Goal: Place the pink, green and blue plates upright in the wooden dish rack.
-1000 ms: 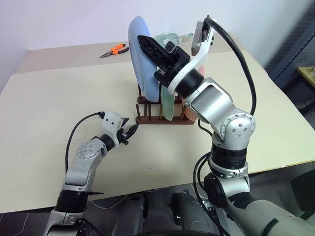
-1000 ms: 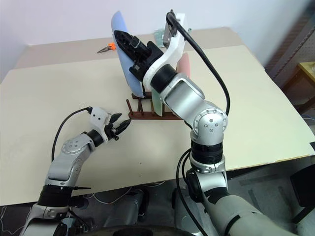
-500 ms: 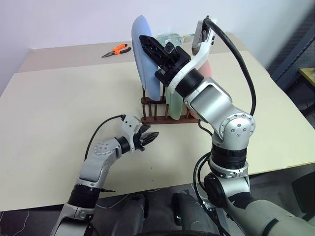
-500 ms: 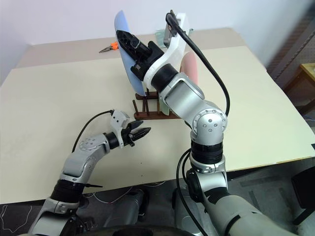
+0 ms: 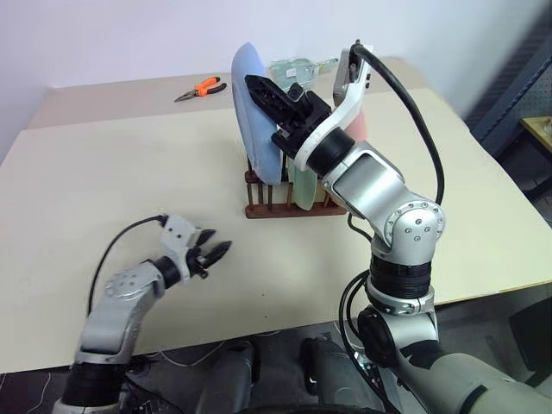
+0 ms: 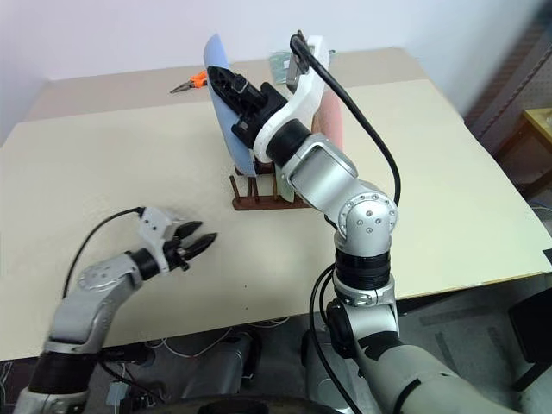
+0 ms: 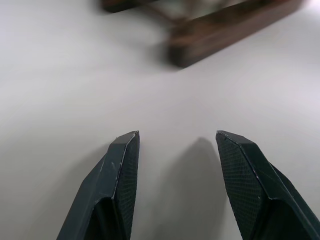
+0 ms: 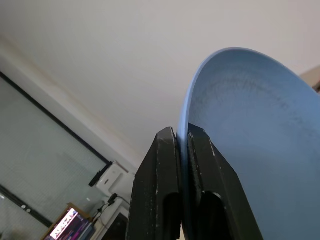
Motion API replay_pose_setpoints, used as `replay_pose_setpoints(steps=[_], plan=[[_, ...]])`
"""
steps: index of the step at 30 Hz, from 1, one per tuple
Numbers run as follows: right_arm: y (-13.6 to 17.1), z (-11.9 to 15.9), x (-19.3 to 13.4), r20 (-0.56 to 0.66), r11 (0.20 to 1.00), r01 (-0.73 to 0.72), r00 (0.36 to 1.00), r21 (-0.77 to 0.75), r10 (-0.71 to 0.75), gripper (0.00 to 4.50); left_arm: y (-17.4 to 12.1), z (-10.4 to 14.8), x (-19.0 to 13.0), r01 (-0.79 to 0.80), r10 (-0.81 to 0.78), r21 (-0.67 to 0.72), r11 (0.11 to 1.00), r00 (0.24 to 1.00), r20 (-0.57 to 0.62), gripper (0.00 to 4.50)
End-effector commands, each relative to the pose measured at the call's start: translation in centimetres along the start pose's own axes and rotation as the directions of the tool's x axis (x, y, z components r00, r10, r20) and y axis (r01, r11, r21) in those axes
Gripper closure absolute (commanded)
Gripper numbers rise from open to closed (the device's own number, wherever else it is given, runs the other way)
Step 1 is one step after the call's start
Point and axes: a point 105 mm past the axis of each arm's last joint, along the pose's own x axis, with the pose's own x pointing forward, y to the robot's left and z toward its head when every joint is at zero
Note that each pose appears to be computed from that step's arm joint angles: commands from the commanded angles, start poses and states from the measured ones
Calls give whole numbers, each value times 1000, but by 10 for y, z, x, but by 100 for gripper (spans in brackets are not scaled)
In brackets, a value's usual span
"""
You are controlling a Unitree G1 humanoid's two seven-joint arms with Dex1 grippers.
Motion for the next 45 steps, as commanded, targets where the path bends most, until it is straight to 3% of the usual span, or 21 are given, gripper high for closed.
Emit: replay_pose_setpoints(steps=[1,20,28,31,37,40,45], plan=[[9,2,2,10,999,-32,999,37,32,448,11,17,-4,-56,53,43,998,997,63,201],[-14,14,3,86,985,119,988,123,-130,448,-11,18,7,-3,0,49,999,998,71,201],[-22,12,4,64,977,183,980,110,-191,448,-16,16,9,13,-16,50,999,998,65,201],[-21,12,6,59,980,178,981,90,-183,356,-16,15,9,14,-17,50,999,998,64,201],[-15,19,9,77,988,152,985,21,-153,69,-17,13,9,14,-16,48,999,998,62,201],[-10,24,10,86,993,119,989,-13,-118,69,-18,12,10,15,-18,46,999,998,62,201],[19,32,9,69,988,-55,995,-142,65,69,-21,12,14,22,-25,44,999,997,66,201]])
